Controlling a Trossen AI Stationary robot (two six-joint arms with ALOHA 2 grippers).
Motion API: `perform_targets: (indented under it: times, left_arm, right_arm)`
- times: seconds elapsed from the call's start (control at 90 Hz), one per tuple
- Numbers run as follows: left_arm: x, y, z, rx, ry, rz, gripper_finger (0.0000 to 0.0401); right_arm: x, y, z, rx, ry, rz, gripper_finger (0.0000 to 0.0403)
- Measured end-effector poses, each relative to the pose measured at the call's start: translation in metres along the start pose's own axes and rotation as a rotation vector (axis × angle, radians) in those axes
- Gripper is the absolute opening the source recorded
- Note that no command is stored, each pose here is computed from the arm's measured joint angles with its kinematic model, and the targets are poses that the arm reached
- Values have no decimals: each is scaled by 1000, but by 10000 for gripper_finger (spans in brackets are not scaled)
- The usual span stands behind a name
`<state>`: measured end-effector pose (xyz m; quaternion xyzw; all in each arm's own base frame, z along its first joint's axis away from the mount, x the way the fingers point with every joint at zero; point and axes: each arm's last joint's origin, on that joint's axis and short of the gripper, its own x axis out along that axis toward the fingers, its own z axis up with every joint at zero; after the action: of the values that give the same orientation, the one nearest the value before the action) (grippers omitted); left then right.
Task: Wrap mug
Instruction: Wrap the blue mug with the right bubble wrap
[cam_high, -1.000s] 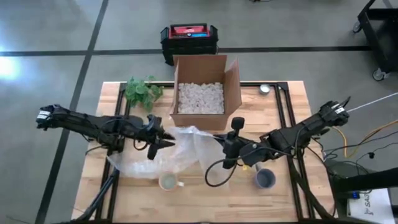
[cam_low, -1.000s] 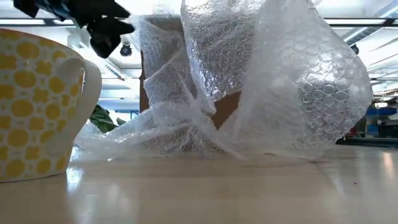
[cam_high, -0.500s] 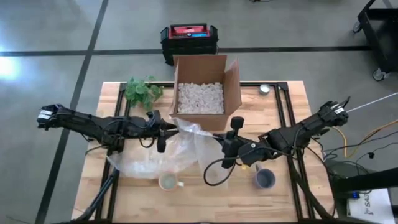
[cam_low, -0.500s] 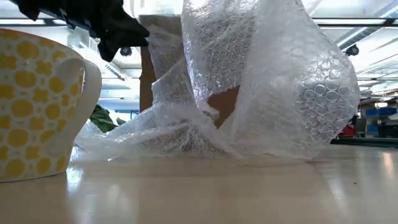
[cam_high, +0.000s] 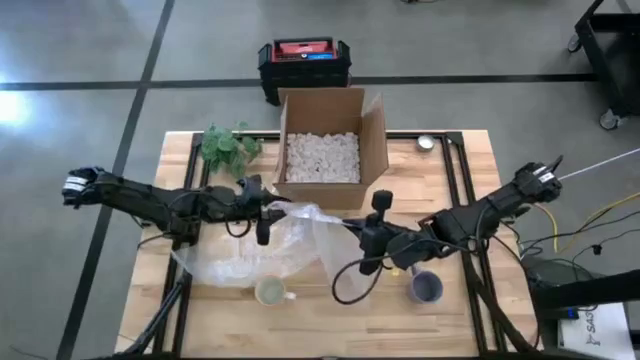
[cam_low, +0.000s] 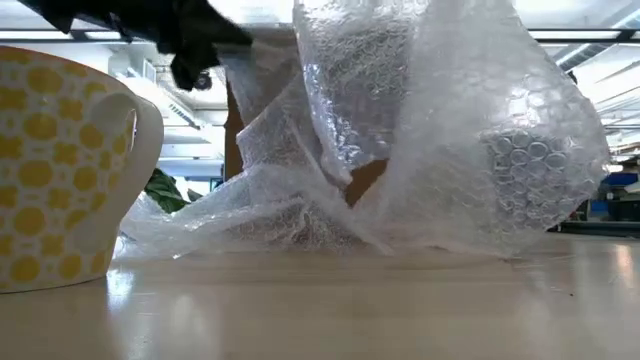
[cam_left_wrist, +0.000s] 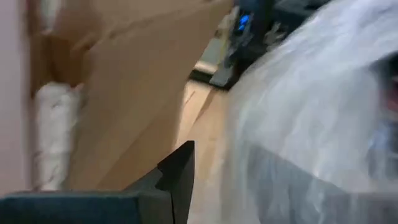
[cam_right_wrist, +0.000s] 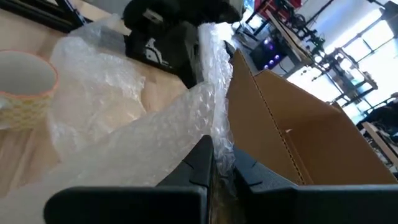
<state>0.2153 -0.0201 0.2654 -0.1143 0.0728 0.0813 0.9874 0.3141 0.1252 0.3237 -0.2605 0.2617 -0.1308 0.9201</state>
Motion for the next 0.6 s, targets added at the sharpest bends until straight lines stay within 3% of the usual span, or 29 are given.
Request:
perform_targets:
  times: [0.2, 0.389, 0.6]
  left_arm:
    - [2, -1, -4, 46, 42, -46, 13]
    - [-15, -9, 27, 44, 29, -141, 2]
    - [-34, -26, 75, 113, 198, -254, 1]
  right_arm:
    - [1, 2, 1, 1, -10, 10, 0]
    - [-15, -14, 1, 101, 45, 15, 10]
    - [-30, -21, -25, 227, 336, 74, 68]
